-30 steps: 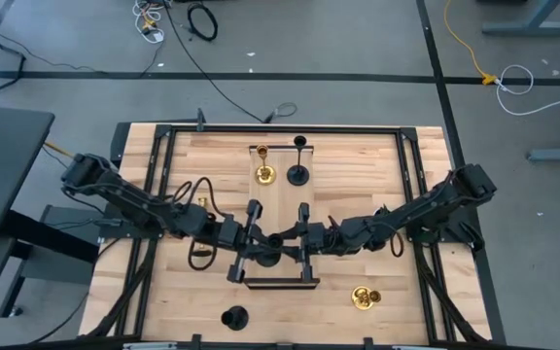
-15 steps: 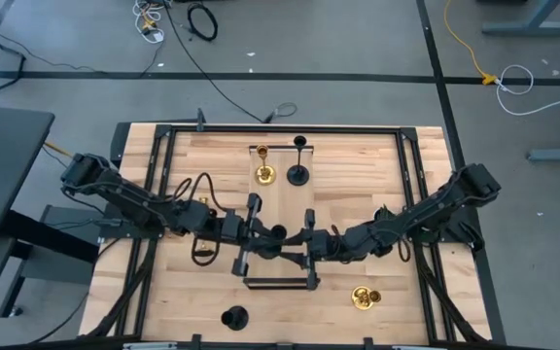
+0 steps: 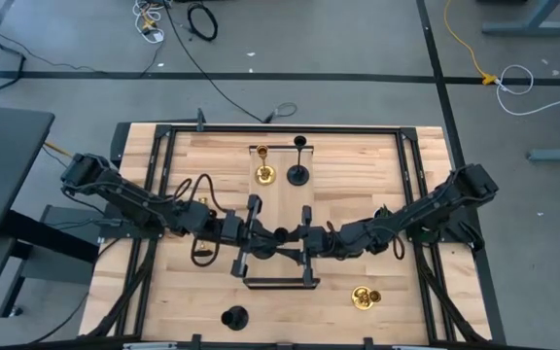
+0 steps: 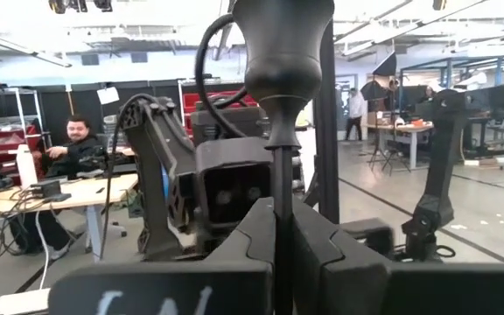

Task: Pick & Place candle stick holders
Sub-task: Put the top black candle holder on the shelf

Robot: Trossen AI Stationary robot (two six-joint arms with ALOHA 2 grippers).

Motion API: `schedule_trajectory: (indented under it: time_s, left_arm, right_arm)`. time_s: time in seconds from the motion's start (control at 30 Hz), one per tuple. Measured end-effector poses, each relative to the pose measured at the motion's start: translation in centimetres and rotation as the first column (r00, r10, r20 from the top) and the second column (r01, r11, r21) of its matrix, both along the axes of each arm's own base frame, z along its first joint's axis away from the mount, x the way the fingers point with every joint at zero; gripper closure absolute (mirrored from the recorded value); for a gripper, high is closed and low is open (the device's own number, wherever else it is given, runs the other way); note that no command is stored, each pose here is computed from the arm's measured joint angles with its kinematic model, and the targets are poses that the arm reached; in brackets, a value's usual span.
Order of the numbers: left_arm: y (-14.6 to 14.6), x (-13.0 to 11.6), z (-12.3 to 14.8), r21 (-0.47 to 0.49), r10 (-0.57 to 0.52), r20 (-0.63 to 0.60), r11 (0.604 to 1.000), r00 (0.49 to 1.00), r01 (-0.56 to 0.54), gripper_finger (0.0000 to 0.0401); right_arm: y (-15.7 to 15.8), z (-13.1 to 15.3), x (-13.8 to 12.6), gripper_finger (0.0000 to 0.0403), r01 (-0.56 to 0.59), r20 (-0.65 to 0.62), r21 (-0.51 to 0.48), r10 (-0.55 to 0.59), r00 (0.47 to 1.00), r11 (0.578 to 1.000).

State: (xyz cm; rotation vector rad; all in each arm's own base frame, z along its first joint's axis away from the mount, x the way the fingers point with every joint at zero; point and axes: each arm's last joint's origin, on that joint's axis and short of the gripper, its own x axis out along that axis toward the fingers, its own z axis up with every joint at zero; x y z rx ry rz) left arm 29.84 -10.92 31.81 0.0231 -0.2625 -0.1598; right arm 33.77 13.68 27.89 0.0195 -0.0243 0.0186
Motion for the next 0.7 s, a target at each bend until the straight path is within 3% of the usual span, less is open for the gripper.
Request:
schedule_trajectory:
  time_s: [0.17,0.4,0.7]
  left_arm:
    - [-0.03,-0.01,0.0,0.0,-0.011,0.0,1.0,1.0,0.011,0.0391]
    - [-0.03,0.0,0.0,0.003,-0.01,0.001,1.0,1.0,0.01,0.0391]
    - [-0.02,0.0,0.01,0.003,-0.008,0.002,1.0,1.0,0.008,0.0391]
  right_arm:
    - [-0.2,0.37,-0.15,0.0307,0.037,0.013,-0.01,-0.037,0.999,0.999]
    - [-0.03,0.73,-0.27,0.0307,-0.03,0.035,0.022,0.029,0.999,0.999]
    - [-0.45,1.02,-0.13,0.0307,-0.013,0.064,0.035,0.011,0.998,0.999]
